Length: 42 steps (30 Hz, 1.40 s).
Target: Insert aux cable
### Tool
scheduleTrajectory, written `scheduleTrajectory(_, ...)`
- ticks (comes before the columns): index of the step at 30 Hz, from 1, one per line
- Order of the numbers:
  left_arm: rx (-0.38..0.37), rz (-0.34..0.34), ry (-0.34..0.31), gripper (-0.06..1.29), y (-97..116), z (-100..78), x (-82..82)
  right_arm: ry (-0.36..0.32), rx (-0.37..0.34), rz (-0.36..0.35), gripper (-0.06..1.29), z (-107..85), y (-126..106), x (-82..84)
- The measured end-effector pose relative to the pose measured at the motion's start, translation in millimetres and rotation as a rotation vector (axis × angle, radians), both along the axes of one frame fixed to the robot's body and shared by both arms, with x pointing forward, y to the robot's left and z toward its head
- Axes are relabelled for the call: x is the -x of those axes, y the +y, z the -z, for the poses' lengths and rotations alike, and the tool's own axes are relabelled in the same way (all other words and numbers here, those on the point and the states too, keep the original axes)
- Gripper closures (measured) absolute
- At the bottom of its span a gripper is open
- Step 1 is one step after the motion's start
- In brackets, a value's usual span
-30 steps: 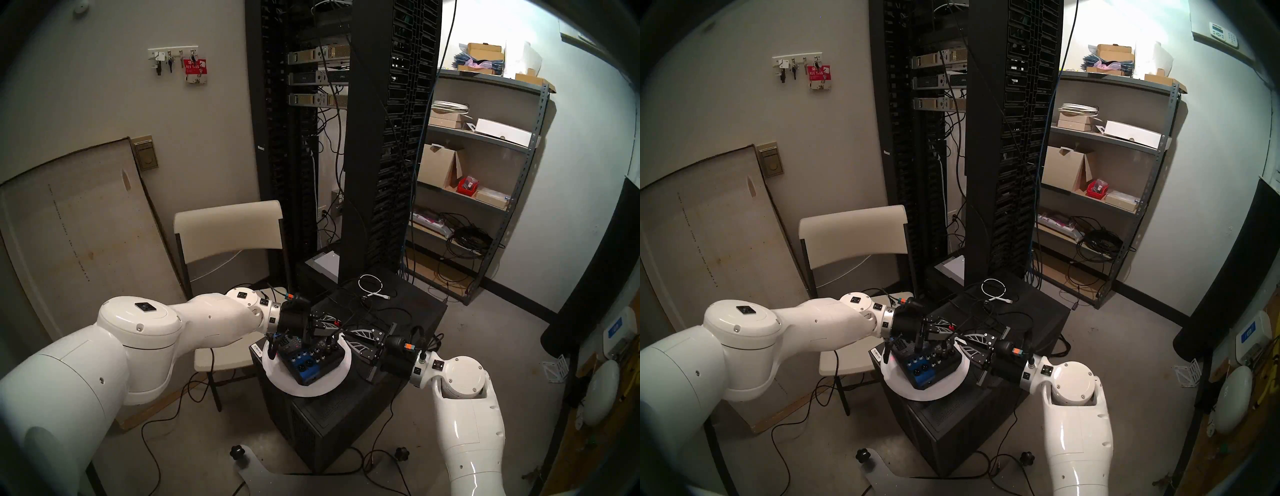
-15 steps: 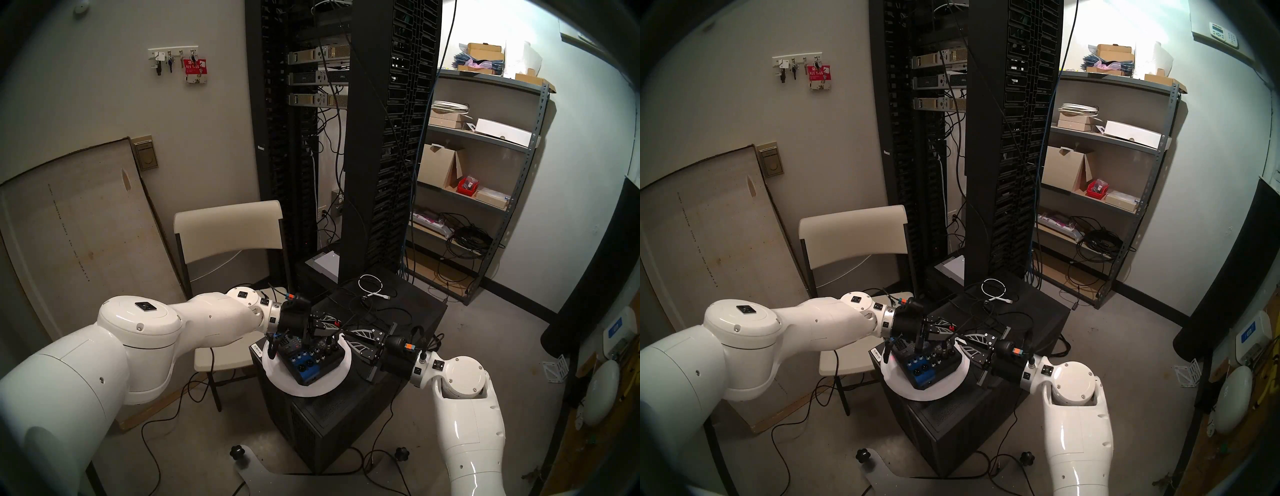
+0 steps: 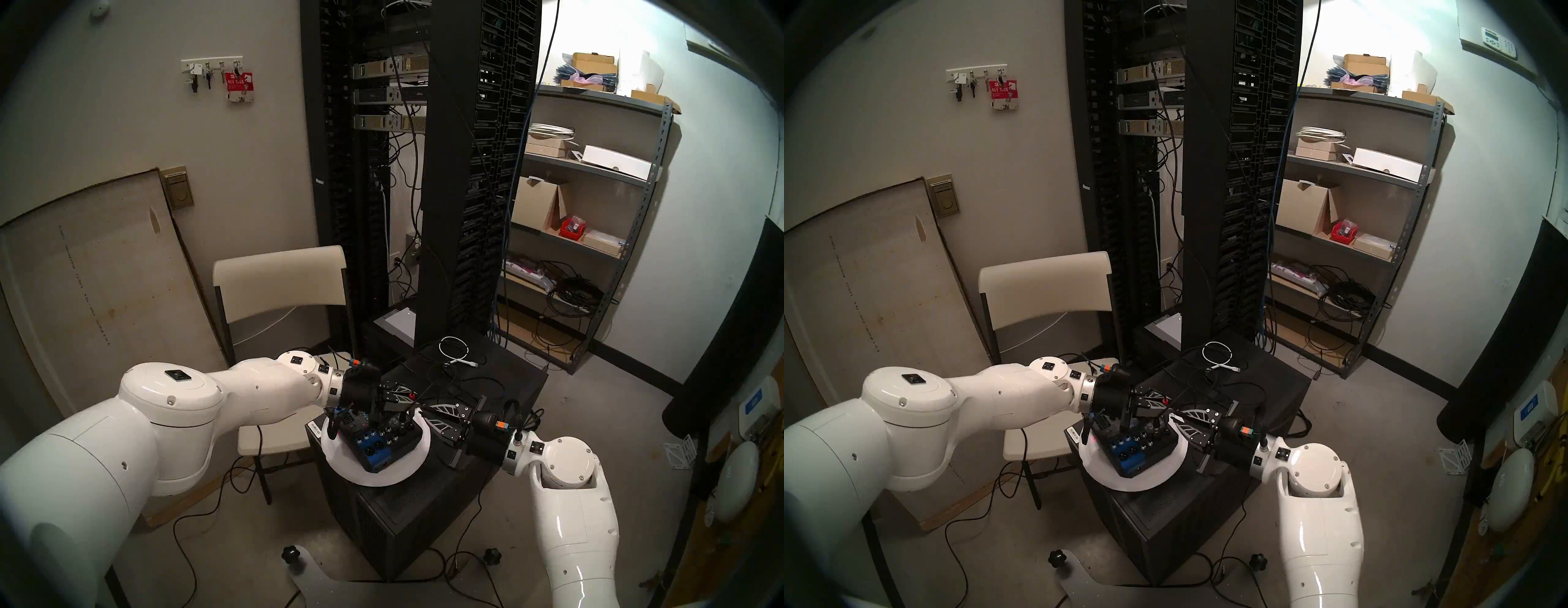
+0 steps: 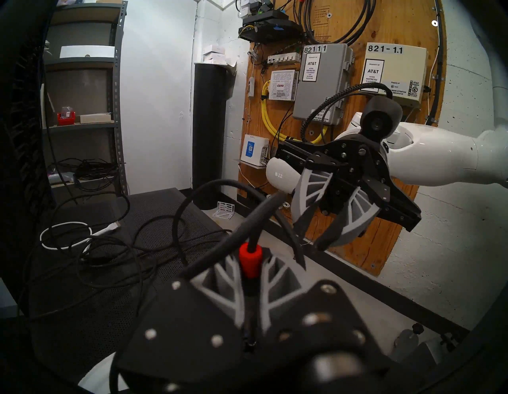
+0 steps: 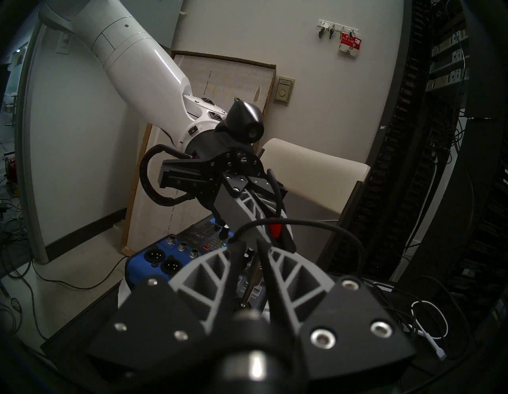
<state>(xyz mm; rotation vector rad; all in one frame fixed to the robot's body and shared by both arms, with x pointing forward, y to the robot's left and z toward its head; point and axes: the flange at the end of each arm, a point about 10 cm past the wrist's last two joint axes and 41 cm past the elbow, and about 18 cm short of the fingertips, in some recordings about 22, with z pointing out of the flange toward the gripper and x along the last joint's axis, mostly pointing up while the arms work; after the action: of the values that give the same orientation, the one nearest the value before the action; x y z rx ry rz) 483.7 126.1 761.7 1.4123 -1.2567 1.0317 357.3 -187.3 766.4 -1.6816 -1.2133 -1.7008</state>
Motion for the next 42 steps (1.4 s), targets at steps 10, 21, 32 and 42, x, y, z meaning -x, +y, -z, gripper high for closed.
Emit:
scheduleTrajectory(10, 0.006, 0.001, 0.011, 1.17, 5.5, -1.2, 0.8, 0.0, 0.001, 0.0, 0.89, 0.0, -0.1, -0.1)
scheduleTrajectory(21, 0.007, 0.005, -0.001, 1.17, 6.6, -0.9, 1.5, 0.0, 0.001, 0.001, 0.89, -0.1, -0.4, -0.1)
scheduleTrajectory(32, 0.002, -0.006, -0.021, 1.17, 2.4, 0.9, 0.8, 0.0, 0.001, 0.005, 0.89, -0.2, -1.6, -0.1)
scheduleTrajectory(42, -0.011, -0.006, -0.033, 1.17, 1.2, 2.6, 1.0, 0.002, 0.0, 0.008, 0.89, -0.3, -2.7, -0.1)
